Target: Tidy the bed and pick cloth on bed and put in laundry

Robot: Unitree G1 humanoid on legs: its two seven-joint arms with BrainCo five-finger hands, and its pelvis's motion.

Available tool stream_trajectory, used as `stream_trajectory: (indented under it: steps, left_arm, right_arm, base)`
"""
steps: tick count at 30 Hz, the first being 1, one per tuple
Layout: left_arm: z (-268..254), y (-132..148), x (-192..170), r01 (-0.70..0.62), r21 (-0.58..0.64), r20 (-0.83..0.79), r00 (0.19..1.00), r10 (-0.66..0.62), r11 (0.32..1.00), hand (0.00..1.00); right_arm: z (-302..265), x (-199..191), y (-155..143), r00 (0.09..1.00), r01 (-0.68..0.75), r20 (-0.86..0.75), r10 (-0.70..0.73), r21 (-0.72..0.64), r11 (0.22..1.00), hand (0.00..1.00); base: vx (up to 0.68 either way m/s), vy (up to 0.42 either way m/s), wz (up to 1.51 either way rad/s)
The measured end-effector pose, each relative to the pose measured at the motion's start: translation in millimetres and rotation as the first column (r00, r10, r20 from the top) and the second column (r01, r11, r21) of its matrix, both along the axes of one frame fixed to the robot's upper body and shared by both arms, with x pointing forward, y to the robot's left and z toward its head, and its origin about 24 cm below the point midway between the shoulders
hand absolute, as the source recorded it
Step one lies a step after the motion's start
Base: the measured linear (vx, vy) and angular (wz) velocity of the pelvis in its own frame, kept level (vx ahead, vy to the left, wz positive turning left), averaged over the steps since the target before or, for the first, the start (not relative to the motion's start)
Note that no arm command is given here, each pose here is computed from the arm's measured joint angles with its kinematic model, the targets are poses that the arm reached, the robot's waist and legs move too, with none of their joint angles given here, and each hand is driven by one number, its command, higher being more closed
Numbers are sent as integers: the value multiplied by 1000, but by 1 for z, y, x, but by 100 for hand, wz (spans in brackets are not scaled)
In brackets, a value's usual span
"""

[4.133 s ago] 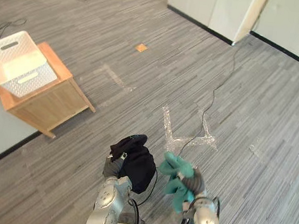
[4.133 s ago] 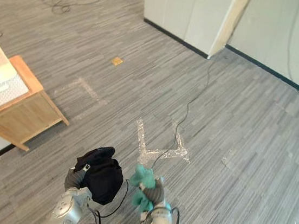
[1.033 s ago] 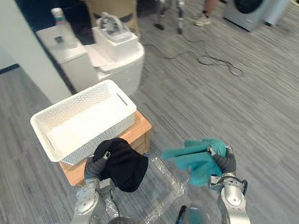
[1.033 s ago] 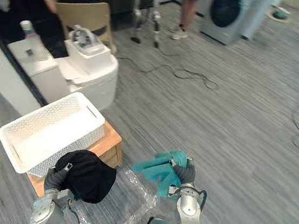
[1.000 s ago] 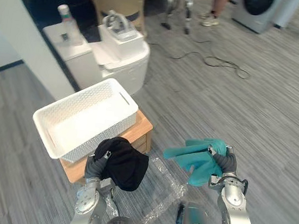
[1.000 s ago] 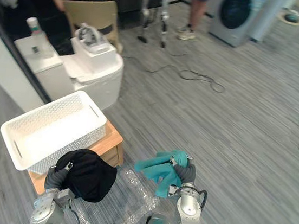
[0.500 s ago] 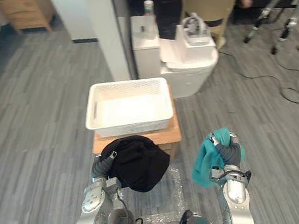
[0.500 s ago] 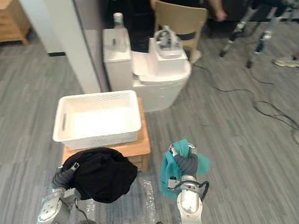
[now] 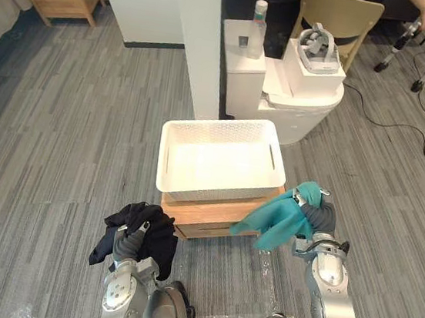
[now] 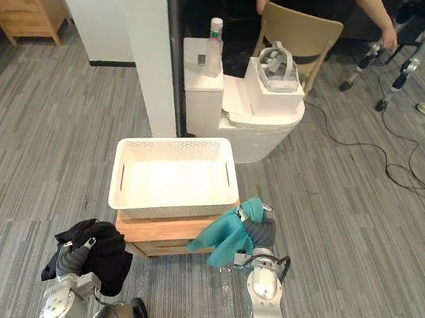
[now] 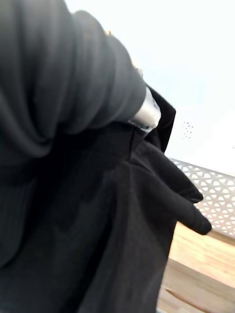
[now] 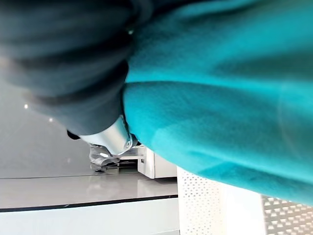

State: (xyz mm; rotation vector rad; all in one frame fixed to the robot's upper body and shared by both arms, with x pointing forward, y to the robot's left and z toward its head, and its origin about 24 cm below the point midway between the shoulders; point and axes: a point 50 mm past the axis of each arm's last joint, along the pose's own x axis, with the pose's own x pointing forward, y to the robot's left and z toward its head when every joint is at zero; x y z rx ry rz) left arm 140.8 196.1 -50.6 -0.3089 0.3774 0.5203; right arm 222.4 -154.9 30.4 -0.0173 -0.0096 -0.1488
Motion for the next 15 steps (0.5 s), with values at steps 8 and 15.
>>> stream_trajectory:
  steps: [8,15]
  left_arm:
    - [2,10,3,44,61,-13,999,-43,997,100]
    - [0,-15,19,129,9,9,992,-129,992,100]
  right_arm:
    - [4,5,0,1000,6,19,-6,-5,1000,100]
    - [24,12,-14,994,36,101,-30,-58,998,100]
  base:
    - [116,36,14]
    - [107,-84,9]
